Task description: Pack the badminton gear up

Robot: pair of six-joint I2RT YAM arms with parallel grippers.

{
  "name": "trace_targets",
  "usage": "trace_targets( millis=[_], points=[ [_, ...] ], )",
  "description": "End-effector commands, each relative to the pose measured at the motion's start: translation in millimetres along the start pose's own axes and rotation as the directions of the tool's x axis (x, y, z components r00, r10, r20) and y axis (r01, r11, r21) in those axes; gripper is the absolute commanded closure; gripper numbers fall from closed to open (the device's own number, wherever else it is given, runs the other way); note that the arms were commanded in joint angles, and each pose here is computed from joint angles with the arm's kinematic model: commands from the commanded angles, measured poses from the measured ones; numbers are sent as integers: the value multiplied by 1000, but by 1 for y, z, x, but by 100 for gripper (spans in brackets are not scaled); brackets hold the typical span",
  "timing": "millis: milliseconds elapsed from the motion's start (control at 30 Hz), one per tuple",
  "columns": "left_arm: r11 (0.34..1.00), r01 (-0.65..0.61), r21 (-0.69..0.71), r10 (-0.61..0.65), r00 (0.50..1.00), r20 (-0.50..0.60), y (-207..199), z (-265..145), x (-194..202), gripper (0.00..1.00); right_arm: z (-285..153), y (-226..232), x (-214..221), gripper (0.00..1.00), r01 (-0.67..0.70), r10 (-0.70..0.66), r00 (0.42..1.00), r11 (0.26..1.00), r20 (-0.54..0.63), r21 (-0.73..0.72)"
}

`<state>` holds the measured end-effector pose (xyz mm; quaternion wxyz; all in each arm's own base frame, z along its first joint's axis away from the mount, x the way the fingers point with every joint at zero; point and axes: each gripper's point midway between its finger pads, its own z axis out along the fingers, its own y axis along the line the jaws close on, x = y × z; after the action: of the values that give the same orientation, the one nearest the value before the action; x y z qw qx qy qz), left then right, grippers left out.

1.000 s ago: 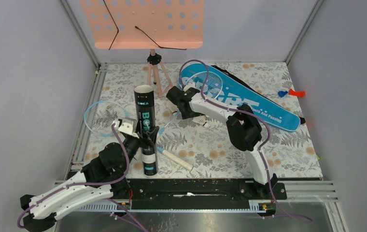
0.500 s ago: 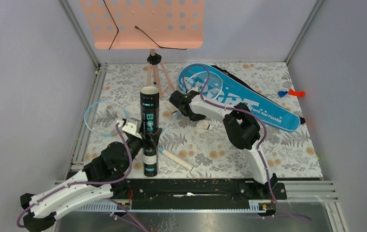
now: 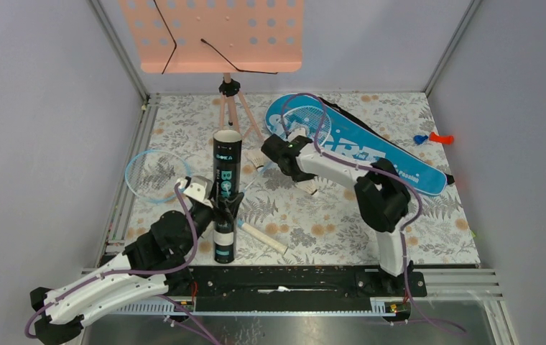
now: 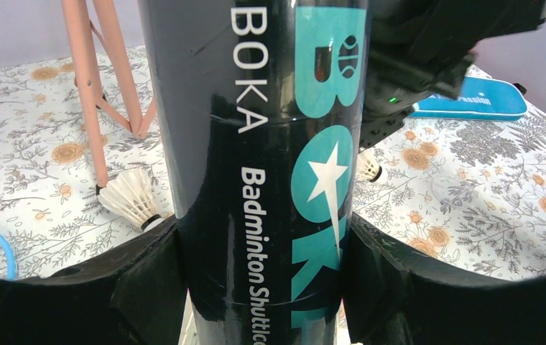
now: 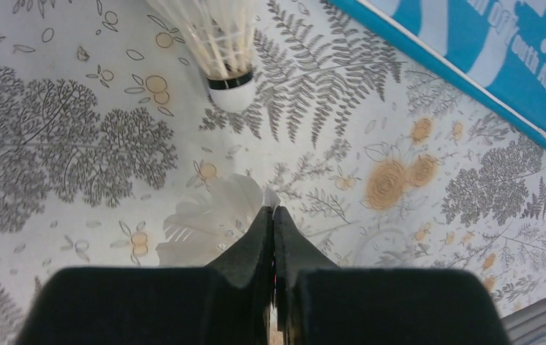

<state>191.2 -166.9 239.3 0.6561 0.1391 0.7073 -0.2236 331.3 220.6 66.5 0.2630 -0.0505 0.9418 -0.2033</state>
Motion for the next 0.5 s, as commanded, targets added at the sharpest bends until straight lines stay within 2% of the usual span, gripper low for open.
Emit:
trace_targets(
  millis=[0,133,200,267,300,400,467],
  points=[
    [994,30,104,-42,993,109,-19,-3,-35,87,-49,-28,-22,100,-67,82,987,991,136,-112],
    [968,-37,249,9,994,113,-45,-6,-36,87,-94,-41,-25,100,-70,152,963,939,222,-336],
    [926,-83,368,41,992,120,-66,-10,-34,87,-131,-45,-31,100,-44,200,941,872,274,-488],
    [857,-139,495,78,987,143,-89,-18,-29,86,-172,-55,-40,100,-17,289,895,782,339,-623],
    [816,-173,551,98,982,162,-100,-22,-26,86,-201,-69,-46,100,1,357,855,725,376,-689],
    [706,-234,668,142,971,191,-122,-32,-15,85,-263,-97,-54,100,77,481,762,597,433,-799],
    [653,-265,709,175,964,200,-131,-35,-8,85,-296,-115,-56,100,135,530,713,537,458,-832]
  ],
)
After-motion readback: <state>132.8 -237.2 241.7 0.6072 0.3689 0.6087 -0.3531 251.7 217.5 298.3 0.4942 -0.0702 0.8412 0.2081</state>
